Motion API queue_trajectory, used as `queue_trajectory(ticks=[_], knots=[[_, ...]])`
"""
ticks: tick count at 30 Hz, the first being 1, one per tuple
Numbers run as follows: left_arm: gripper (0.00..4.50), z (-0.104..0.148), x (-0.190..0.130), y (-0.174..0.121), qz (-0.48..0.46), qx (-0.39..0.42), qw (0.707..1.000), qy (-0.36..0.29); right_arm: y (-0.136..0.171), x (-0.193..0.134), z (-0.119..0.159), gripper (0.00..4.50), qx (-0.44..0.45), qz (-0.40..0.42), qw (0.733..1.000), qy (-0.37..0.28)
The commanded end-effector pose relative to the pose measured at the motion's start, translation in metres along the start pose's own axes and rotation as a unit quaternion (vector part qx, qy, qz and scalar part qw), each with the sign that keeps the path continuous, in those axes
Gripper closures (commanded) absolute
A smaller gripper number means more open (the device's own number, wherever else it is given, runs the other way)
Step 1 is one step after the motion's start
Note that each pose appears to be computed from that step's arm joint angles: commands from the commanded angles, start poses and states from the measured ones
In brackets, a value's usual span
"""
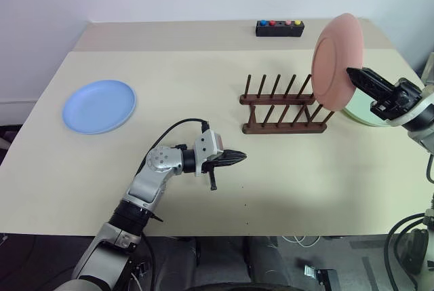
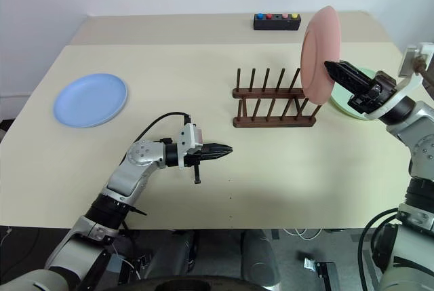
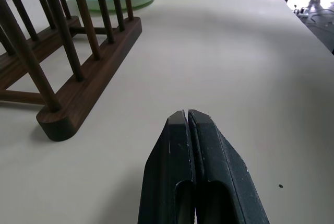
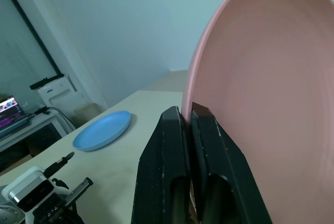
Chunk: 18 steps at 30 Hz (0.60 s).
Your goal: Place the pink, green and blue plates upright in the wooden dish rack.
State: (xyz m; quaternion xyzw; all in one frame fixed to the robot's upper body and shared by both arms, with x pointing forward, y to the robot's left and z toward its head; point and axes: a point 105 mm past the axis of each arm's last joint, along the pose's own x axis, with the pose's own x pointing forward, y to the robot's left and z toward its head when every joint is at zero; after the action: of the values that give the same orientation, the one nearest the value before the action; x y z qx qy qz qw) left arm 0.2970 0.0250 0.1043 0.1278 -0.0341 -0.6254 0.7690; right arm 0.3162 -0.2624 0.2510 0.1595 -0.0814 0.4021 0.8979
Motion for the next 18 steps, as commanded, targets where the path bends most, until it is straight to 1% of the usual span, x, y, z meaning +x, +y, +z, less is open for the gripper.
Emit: queue_trajectory(ticks=[1, 5, 6, 13, 16, 18], knots=[[4.50, 0.008, 0.000, 0.001, 0.001, 0.017, 1.000, -0.009, -0.001, -0.005, 0.013, 2.61, -0.019, -0.008, 1.000, -0.017], [4.50, 0.008, 0.001, 0.001, 0.001, 0.016, 1.000, -0.008, -0.004, -0.007, 0.015, 0.58, -0.030, -0.022, 0.999, -0.021], [4.50, 0.008, 0.001, 0.001, 0.001, 0.016, 1.000, -0.008, -0.005, -0.008, 0.016, 0.17, -0.035, -0.027, 0.999, -0.021], [4.50, 0.008, -0.001, 0.001, 0.004, 0.015, 1.000, -0.008, -0.015, -0.025, 0.032, 0.17, -0.128, -0.100, 0.986, -0.025], [4.50, 0.008, -0.001, 0.001, 0.006, 0.015, 1.000, -0.008, -0.018, -0.041, 0.042, 0.17, -0.195, -0.140, 0.971, -0.008], [4.50, 0.007, -0.003, 0.001, 0.008, 0.014, 1.000, -0.007, -0.022, -0.060, 0.048, 0.17, -0.246, -0.182, 0.952, 0.019]])
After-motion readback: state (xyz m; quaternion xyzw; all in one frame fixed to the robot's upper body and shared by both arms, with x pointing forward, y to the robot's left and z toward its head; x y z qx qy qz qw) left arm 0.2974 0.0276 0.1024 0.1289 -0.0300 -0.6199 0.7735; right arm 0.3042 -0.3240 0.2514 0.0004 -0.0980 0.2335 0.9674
